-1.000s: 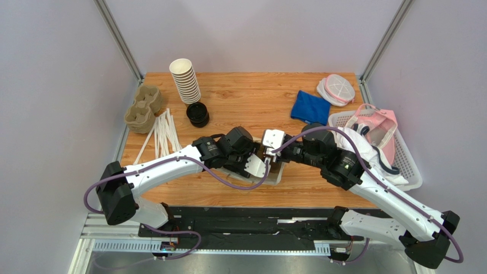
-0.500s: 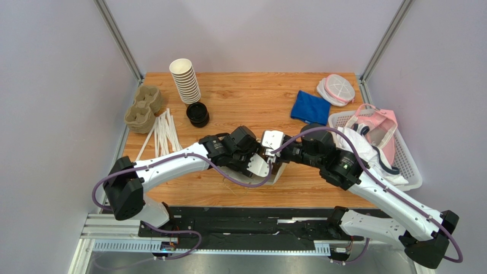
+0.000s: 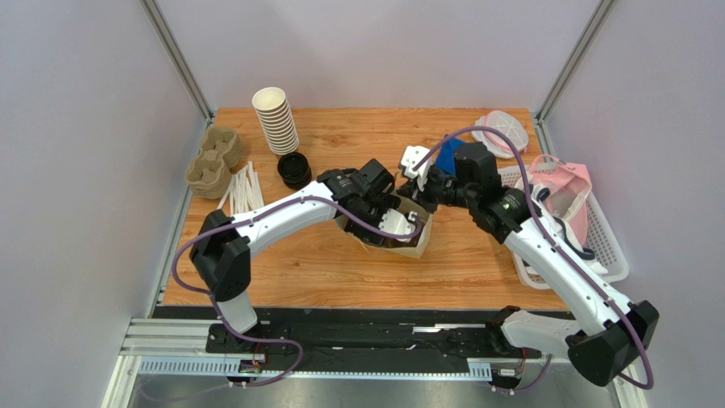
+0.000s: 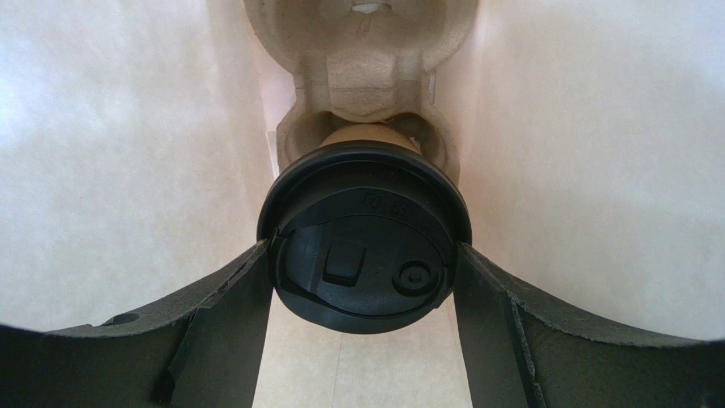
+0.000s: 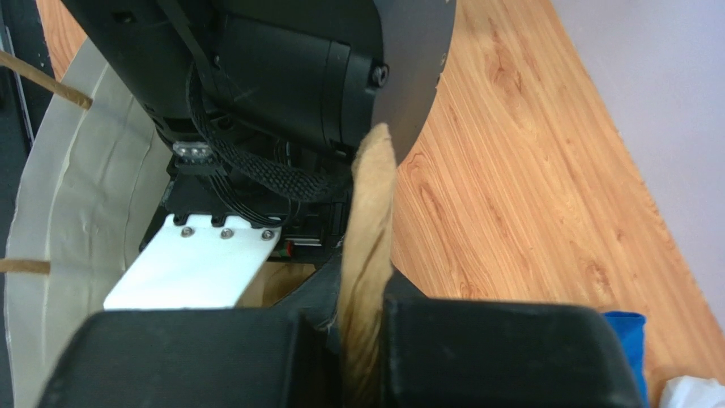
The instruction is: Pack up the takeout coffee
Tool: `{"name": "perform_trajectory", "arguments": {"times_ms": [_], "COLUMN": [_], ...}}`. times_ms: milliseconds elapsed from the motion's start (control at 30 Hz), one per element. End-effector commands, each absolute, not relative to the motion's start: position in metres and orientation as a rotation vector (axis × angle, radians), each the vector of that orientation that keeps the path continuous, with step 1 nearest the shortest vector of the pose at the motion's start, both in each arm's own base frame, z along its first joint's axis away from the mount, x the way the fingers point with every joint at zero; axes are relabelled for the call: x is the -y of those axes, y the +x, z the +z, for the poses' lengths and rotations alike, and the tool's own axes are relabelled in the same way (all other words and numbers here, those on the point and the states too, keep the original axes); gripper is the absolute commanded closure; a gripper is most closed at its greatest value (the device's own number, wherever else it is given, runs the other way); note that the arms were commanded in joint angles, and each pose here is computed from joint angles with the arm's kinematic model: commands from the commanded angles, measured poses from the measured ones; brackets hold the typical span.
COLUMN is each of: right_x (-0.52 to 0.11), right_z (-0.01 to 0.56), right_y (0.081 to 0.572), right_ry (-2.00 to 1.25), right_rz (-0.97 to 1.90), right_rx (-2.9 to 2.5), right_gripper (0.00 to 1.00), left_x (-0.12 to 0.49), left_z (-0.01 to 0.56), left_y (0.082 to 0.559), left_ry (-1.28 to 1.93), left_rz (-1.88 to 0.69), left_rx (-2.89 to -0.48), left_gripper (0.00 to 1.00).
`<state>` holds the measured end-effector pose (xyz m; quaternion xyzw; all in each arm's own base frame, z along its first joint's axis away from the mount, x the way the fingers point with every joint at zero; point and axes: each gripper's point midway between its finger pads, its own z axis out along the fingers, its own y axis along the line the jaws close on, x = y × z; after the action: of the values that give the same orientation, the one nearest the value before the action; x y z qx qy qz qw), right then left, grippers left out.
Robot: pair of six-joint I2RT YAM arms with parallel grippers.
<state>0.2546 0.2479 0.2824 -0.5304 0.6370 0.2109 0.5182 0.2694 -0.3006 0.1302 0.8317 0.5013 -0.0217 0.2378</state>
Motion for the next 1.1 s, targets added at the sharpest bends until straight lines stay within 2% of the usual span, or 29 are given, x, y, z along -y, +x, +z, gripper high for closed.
{"name": "perform_trajectory", "arguments": {"times_ms": [0, 200, 367, 567, 667, 700, 800, 1067], "right_x": [-0.258, -0.25, -0.246, -0.243, -0.242, -0.241, -0.24, -0.238], "right_z": [0.298, 0.282, 0.268, 0.261, 0.259, 0.258, 0.257, 0.262], "right_y": [0.256, 0.278, 0.287, 0.292, 0.296, 0.298, 0.302, 0.316], "right_ry": [-1.266, -1.222, -1.217, -1.208, -1.206, -1.2, -1.199, -1.158], "right_rz": [0.712, 0.776, 0.783, 0.786, 0.781, 0.778, 0.792, 0.835], "right_rx": [-1.546, -1.66, -1.713, -1.744, -1.75, -1.755, -1.766, -1.79], "right_gripper": [1.0, 1.0, 1.0, 1.0, 1.0, 1.0, 1.0, 1.0], "left_x": [0.292, 0.286, 0.282, 0.289, 0.29, 0.291, 0.294, 0.298], "left_z": [0.109, 0.091, 0.085, 0.108, 0.113, 0.114, 0.119, 0.128], "left_y": [0.256, 0.275, 0.278, 0.291, 0.294, 0.296, 0.298, 0.301], "left_ry": [2.413, 2.451, 2.465, 2.382, 2.373, 2.37, 2.355, 2.342], "left_rz": [-0.263, -0.262, -0.216, -0.165, -0.147, -0.141, -0.141, -0.133], "left_rx": [-1.493, -1.535, -1.531, -1.542, -1.533, -1.529, -1.515, -1.494], "left_gripper": [0.71, 0.72, 0.68, 0.58, 0.51, 0.46, 0.4, 0.32]}}
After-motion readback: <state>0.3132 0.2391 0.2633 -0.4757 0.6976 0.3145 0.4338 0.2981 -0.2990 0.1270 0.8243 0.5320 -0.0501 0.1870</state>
